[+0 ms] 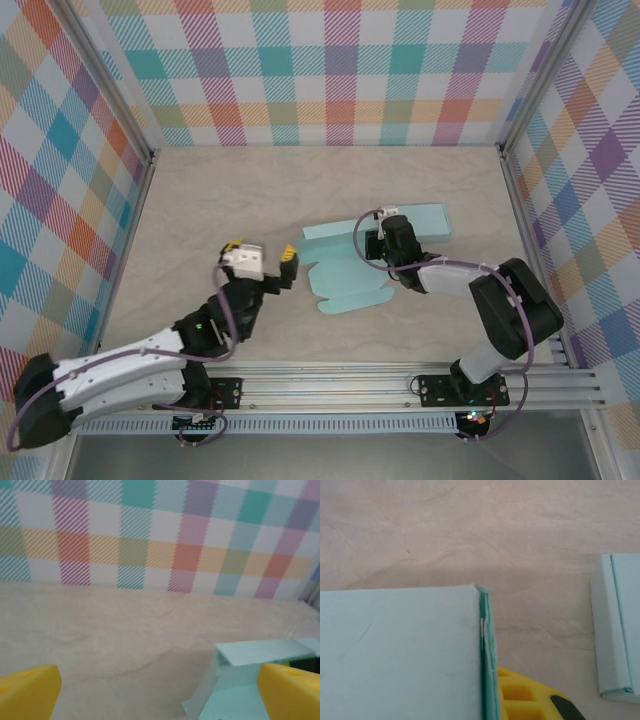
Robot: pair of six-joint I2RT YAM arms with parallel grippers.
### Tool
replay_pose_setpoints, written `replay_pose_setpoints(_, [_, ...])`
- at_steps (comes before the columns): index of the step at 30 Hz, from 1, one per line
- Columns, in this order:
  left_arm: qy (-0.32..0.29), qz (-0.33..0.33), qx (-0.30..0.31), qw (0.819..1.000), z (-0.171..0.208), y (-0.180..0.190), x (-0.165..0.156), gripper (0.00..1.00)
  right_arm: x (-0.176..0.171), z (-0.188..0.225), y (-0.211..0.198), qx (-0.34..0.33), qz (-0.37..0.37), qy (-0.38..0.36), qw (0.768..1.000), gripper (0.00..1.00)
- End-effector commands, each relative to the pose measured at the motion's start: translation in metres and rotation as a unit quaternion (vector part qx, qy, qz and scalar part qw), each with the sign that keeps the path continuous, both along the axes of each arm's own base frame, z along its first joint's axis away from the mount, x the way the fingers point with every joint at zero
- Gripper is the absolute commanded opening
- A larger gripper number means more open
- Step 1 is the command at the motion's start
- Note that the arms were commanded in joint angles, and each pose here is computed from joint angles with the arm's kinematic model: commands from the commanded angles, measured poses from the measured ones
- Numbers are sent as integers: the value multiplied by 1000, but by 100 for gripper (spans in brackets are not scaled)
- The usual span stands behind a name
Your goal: Fold the paper box
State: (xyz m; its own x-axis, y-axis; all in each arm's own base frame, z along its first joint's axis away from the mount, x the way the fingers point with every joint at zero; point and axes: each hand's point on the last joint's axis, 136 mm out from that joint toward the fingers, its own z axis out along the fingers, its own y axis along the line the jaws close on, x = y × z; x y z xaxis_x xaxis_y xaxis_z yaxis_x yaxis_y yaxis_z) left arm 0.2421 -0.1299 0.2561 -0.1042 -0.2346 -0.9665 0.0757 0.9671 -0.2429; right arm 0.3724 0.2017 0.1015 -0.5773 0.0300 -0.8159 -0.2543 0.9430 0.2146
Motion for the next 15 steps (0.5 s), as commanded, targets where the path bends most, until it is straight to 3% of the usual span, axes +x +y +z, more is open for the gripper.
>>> replay_pose_setpoints(1, [57, 54, -104, 991, -34, 42, -12, 100, -13, 16, 12, 35, -12, 13, 999, 0])
replay_pose_setpoints(4, [49, 25, -140, 989, -26, 49, -20, 100, -27, 24, 21, 11, -23, 6, 1000, 0])
replay_pose_setpoints(11, [60, -60, -118, 989, 3, 34, -25, 100, -57, 39, 28, 0, -83, 1, 997, 0])
replay_pose_setpoints(15, [99, -77, -101, 987, -4, 21, -10, 100, -64, 36, 20, -12, -137, -1, 991, 0])
